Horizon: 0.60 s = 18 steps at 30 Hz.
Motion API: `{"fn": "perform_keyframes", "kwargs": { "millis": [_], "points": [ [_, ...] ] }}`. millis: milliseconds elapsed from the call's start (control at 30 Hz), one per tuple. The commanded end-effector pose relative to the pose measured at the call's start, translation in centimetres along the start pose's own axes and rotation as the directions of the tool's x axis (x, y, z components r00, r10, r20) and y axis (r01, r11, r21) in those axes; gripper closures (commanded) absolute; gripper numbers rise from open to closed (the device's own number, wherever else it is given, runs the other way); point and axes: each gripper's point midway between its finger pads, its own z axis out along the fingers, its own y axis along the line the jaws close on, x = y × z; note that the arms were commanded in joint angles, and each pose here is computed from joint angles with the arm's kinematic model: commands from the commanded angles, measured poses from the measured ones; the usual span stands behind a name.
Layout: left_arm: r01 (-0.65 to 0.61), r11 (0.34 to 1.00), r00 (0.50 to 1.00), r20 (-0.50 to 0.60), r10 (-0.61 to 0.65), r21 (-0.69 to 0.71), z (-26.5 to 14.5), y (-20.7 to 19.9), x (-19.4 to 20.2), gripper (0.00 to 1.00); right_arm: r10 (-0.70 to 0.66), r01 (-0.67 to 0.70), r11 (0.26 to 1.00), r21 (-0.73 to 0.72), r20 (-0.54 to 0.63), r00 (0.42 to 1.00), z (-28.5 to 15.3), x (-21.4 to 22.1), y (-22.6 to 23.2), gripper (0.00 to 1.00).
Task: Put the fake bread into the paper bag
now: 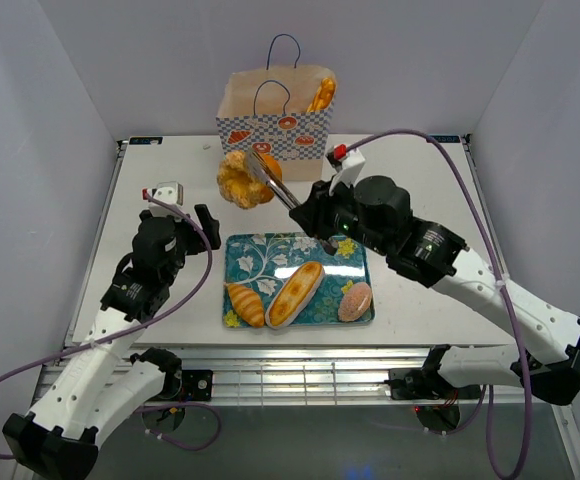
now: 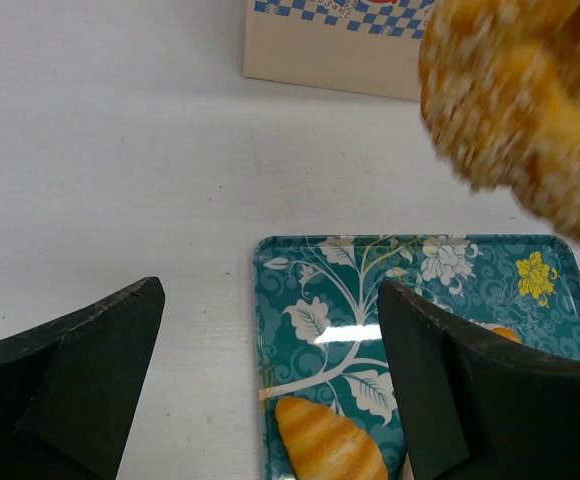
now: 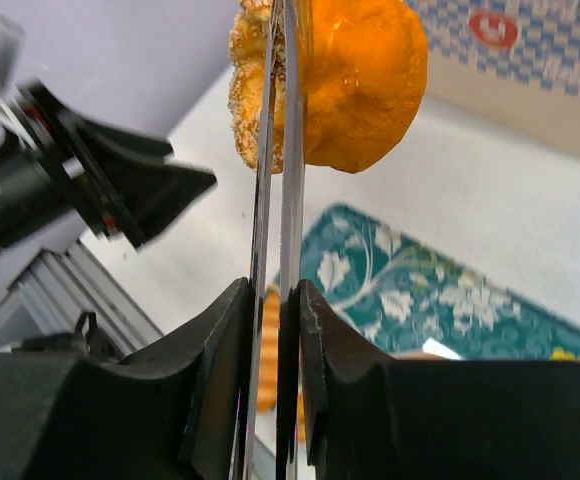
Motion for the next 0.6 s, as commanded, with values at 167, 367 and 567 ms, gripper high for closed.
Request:
{"fn": "perform_keyframes", "kwargs": {
  "millis": [167,367,567],
  "points": [
    [0.049,0.999,0.992,0.120,-0.047,-0.010,-1.6,0.4,-3.0,0.02,-0.024,0.047,0.996,-0.078,0.268,0.963,4.4,-13.9,2.4,0.92],
    [0.044,0.999,0.996,0.083,-0.043,-0.005,-1.0,0.0,-2.4,0.02,0.003,0.038,0.993,-0.111,0.352,0.936,8.9,-20.0,0.4,0.92],
    [0.042,0.999,0.997,0.062,-0.044,0.029,-0.8,-0.7,-1.9,0.02,0.034,0.034,0.987,-0.158,0.408,0.912,12.4,-22.9,-2.7,0.92]
  ]
}}
